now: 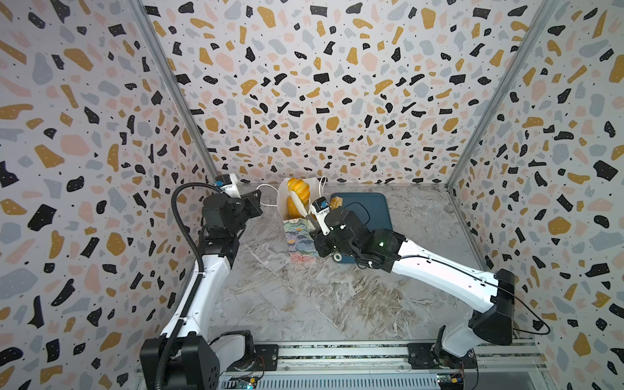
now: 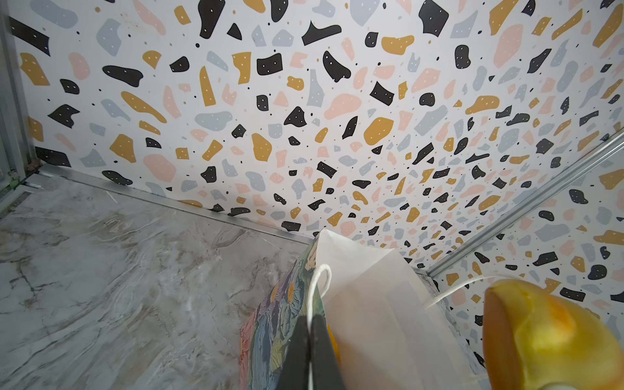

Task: Place the fake bread into the paper bag
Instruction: 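Lower the striped roll into the bag held by the left gripper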

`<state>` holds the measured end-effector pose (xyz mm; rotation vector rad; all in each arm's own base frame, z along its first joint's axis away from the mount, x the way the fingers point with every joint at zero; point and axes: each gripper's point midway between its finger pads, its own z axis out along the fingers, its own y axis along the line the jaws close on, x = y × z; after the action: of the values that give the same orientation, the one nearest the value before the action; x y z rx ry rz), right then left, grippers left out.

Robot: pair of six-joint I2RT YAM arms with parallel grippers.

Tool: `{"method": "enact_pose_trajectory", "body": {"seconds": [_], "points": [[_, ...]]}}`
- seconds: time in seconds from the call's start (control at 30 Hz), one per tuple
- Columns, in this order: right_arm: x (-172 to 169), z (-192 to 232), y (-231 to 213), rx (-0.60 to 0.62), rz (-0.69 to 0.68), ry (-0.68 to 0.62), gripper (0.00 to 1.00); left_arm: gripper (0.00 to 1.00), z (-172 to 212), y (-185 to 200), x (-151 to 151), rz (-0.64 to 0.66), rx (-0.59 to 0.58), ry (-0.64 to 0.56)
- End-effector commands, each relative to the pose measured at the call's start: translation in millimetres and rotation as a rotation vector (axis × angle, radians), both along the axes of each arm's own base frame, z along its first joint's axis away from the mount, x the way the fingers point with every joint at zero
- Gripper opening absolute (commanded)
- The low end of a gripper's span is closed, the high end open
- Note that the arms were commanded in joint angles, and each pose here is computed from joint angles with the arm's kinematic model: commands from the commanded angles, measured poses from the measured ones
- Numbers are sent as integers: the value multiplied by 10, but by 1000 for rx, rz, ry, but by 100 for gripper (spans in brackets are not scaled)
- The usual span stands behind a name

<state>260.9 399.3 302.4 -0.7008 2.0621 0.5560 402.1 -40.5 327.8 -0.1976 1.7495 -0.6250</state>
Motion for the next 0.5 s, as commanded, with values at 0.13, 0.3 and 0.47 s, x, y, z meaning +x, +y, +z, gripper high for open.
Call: {"method": "enact_pose_trajectory", "body": {"seconds": [0.13,0.3,0.47], "points": [[86,209,-59,-13,-54,-47,28,0,80,-27,5,-9,10,-41],[96,165,-56,-30,-60,-37,37,0,77,-26,3,-8,10,-42],[114,204,-80,-26,-72,-47,41,0,77,-24,1,-7,10,-41]]}}
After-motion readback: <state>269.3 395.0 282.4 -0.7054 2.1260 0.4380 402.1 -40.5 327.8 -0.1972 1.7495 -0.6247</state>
